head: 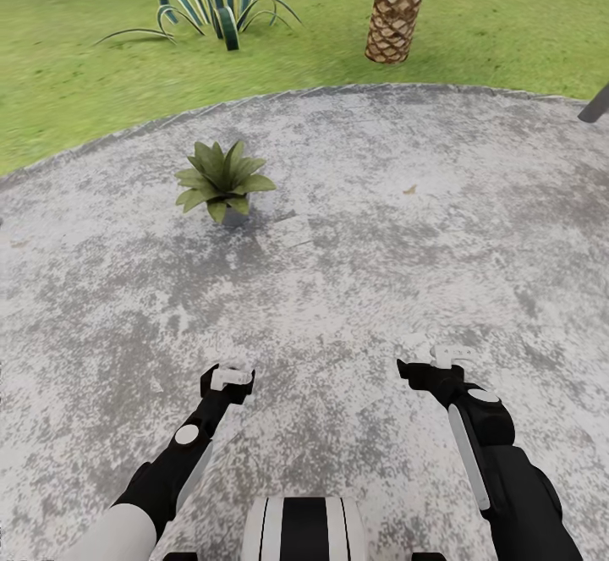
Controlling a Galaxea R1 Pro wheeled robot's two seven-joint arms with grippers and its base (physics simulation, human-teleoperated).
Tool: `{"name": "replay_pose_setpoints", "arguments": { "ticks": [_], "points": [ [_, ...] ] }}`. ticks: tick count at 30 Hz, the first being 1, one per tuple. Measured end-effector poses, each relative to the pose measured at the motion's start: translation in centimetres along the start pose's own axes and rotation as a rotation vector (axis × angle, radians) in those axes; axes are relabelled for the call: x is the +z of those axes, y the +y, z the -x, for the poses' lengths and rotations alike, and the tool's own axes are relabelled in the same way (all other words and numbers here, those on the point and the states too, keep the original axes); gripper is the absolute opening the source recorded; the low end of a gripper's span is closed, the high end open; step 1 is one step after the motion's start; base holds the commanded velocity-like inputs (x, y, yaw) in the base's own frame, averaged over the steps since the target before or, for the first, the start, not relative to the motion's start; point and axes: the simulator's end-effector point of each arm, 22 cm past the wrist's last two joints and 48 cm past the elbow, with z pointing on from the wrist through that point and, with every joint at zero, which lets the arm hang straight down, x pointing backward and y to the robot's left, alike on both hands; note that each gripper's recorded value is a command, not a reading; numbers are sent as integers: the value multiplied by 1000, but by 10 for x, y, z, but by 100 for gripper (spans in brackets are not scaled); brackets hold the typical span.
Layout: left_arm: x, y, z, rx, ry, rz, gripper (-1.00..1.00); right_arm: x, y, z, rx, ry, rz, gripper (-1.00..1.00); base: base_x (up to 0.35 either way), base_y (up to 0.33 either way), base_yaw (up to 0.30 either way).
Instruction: Pick up the pesticide atomizer in the garden and spray insectifuge to fully cover both potted plants in the garden.
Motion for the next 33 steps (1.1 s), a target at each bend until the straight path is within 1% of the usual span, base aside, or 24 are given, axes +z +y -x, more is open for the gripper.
{"name": "replay_pose_setpoints", "arguments": {
  "ticks": [12, 33],
  "points": [
    [0, 0, 0, -1, 0, 1, 100, 0, 0, 0, 0, 1, 0, 100, 0, 0, 40],
    [1, 0, -6, -3, 10, 1, 100, 3, 1, -5, -1, 11, 2, 100, 0, 0, 2]
  ]
}}
